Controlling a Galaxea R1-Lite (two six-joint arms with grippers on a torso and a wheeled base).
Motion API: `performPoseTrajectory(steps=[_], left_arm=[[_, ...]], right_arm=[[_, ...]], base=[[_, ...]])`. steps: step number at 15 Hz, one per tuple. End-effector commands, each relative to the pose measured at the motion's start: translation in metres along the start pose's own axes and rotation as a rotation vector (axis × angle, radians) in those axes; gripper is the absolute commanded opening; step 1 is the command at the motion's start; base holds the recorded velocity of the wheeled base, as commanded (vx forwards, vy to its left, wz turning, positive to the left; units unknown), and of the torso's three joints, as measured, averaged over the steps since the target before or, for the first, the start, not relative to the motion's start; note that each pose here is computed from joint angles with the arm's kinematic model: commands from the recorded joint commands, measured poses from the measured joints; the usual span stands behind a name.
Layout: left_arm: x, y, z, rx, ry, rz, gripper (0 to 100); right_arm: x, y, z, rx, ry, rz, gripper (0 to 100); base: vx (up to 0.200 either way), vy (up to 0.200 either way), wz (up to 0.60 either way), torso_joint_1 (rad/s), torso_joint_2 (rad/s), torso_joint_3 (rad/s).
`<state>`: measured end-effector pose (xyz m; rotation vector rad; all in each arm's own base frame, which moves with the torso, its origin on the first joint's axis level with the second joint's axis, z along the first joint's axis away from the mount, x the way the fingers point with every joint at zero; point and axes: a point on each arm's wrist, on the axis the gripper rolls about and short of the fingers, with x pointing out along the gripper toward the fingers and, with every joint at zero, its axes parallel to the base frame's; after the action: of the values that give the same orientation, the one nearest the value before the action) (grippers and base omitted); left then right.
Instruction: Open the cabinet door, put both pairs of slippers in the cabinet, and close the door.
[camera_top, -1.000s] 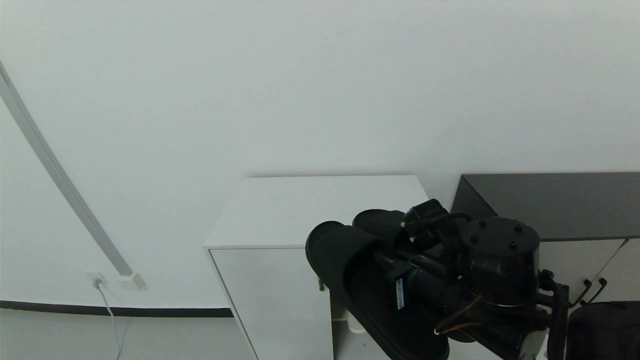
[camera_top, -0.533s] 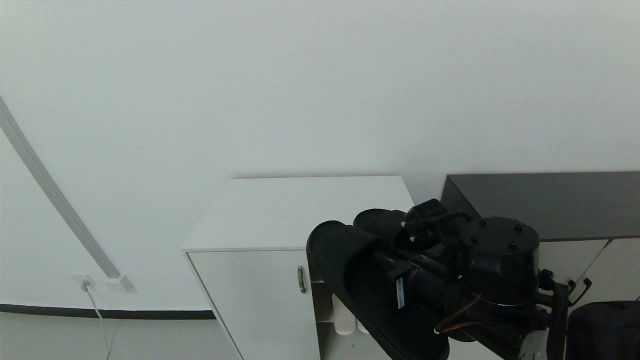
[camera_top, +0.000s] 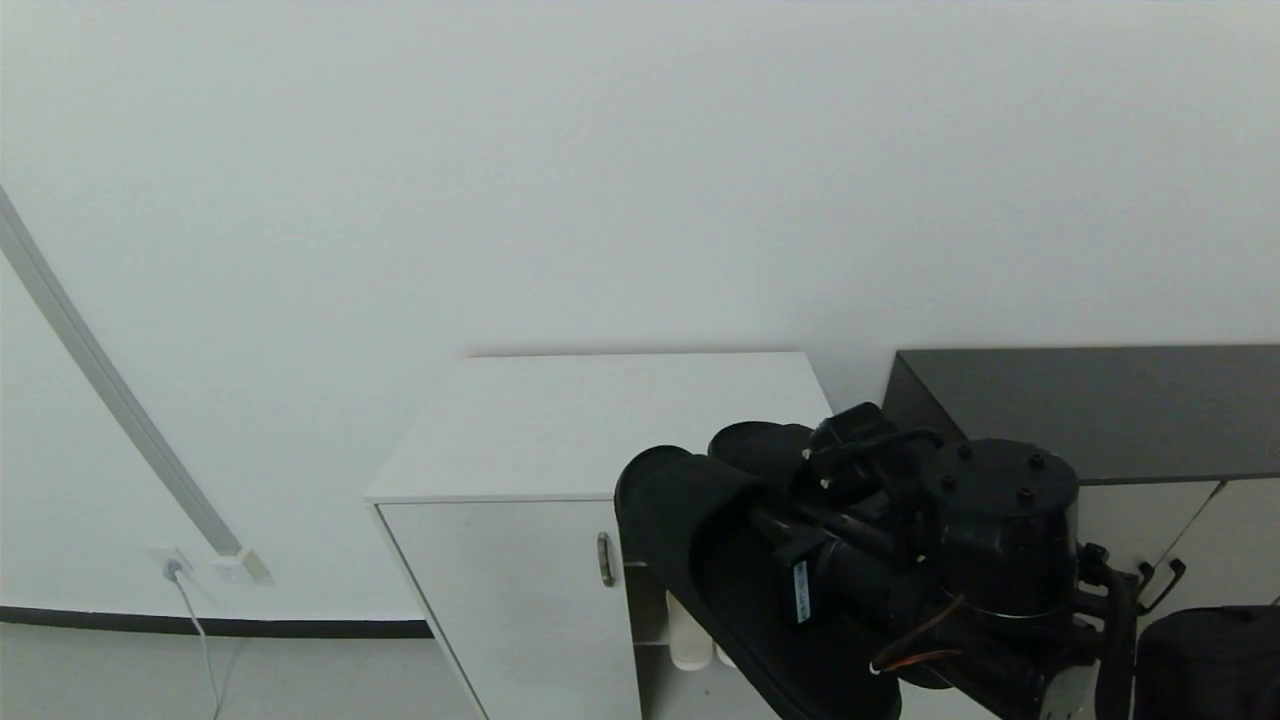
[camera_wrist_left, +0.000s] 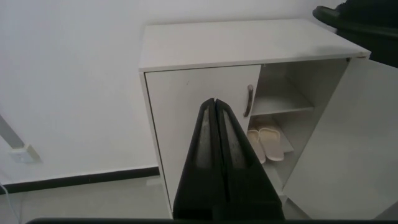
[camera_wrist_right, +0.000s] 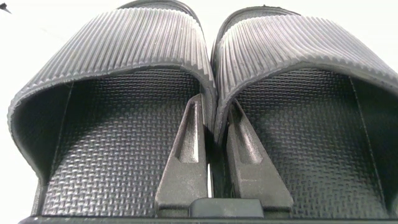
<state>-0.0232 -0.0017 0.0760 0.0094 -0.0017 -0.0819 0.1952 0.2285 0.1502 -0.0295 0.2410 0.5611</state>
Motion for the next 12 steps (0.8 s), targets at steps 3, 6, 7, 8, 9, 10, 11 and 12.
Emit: performPoseTrajectory(steps=[3,6,7,8,9,10,11,12], left_arm=[[0.0001,0.0,0.0,0.001,0.001,0.001,0],[0.0001,0.0,0.0,0.0,0.001,0.001,0],[0.0001,0.0,0.0,-0.002,0.001,0.001,0],[0.0001,0.0,0.0,-0.002,0.001,0.001,0],[0.0001,0.0,0.0,-0.002,0.001,0.001,0],[0.0001,0.0,0.0,-0.002,0.001,0.002,0],[0.0001,0.0,0.0,-0.002,0.001,0.002,0],[0.0001,0.0,0.0,-0.002,0.001,0.002,0]], right_arm=[[-0.0015,-0.0009,0.0001,-0.014,-0.008,-0.02,0],[-0.0005,-0.0016,0.0002,-0.01,-0.02,-0.022,0],[-0.0004,-0.0014,0.0006,-0.006,-0.021,-0.017,0],[0.0,-0.0018,0.0003,-0.007,-0.022,-0.02,0],[0.0002,-0.0019,-0.0003,-0.009,-0.021,-0.022,0],[0.0002,-0.0018,-0.0004,-0.006,-0.021,-0.019,0],[0.0003,-0.0023,-0.0003,-0.006,-0.021,-0.022,0],[0.0005,-0.0023,-0.0011,-0.008,-0.018,-0.022,0]], base=[[-0.133,0.0,0.0,0.005,0.0,0.0],[0.0,0.0,0.0,0.0,0.0,0.0],[0.0,0.0,0.0,0.0,0.0,0.0],[0.0,0.0,0.0,0.0,0.0,0.0],[0.0,0.0,0.0,0.0,0.0,0.0],[0.0,0.0,0.0,0.0,0.0,0.0],[0.0,0.0,0.0,0.0,0.0,0.0],[0.0,0.0,0.0,0.0,0.0,0.0]])
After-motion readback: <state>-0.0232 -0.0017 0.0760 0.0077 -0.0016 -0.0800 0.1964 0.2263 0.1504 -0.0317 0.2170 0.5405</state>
